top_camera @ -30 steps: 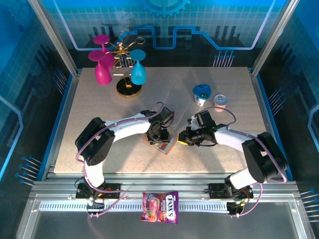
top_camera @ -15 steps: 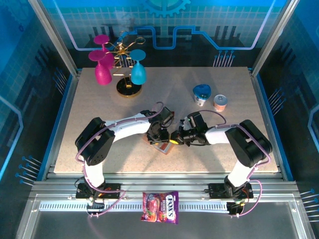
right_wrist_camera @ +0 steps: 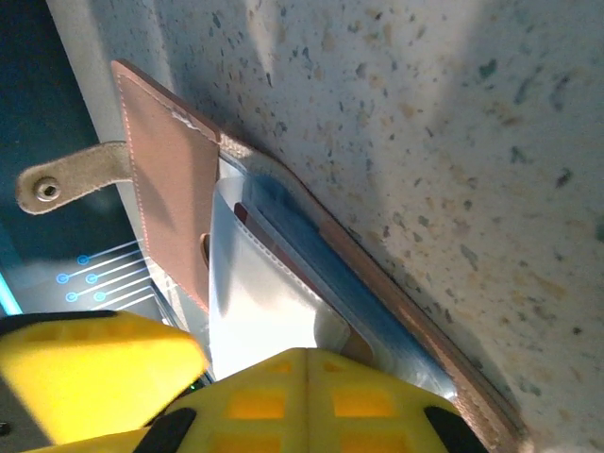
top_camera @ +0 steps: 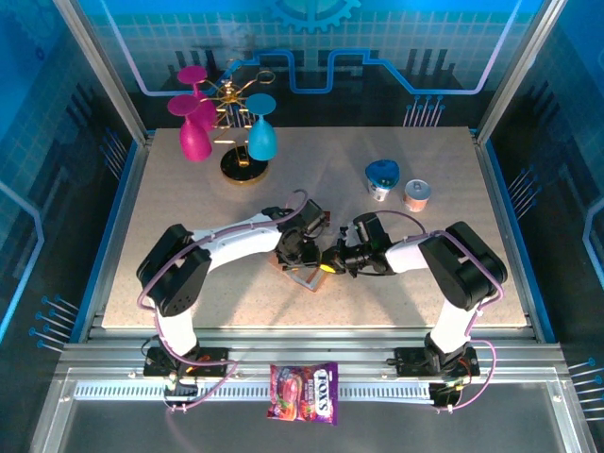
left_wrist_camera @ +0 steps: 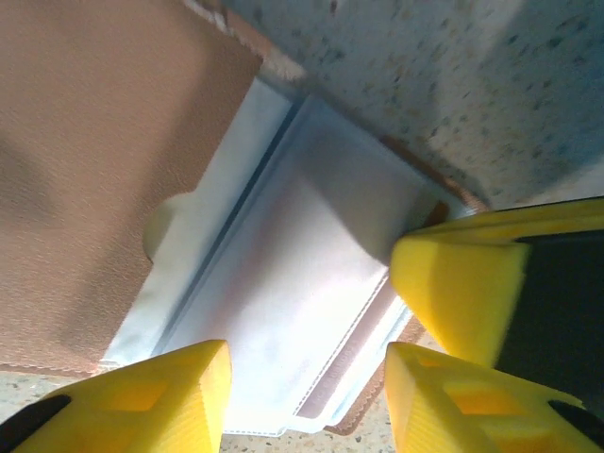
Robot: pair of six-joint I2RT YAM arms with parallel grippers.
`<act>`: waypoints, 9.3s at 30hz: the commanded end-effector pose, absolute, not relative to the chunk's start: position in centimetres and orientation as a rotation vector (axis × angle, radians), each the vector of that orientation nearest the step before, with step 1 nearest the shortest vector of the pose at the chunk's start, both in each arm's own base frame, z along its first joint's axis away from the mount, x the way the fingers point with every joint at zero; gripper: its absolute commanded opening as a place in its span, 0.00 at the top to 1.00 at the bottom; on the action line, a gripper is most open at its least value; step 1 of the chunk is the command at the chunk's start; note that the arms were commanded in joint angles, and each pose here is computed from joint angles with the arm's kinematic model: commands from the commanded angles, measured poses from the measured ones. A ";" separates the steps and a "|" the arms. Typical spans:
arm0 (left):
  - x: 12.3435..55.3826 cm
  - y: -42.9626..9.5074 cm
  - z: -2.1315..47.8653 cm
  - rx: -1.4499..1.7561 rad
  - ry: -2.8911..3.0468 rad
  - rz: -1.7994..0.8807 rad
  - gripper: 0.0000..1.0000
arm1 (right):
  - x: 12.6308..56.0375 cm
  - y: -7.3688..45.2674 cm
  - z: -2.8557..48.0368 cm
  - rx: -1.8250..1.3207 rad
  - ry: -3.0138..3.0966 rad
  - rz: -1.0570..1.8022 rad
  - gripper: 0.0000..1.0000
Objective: Take the credit cards out of the card holder
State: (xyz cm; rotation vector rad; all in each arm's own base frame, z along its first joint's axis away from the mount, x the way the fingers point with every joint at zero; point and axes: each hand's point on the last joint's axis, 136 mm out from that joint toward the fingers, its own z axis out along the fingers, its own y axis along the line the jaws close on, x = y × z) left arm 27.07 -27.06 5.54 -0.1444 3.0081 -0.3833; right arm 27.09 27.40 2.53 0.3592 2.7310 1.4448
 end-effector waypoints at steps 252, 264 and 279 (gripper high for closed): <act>27.2 -32.1 6.9 -0.257 2.894 -1.283 0.66 | 24.7 20.6 5.7 0.251 2.901 0.985 0.50; 26.5 -32.2 5.0 -0.251 2.964 -1.265 0.65 | 24.8 20.3 6.0 0.265 2.884 0.993 0.50; 26.3 -31.4 4.1 -0.213 3.005 -1.175 0.63 | 24.8 20.4 6.2 0.268 2.887 0.994 0.51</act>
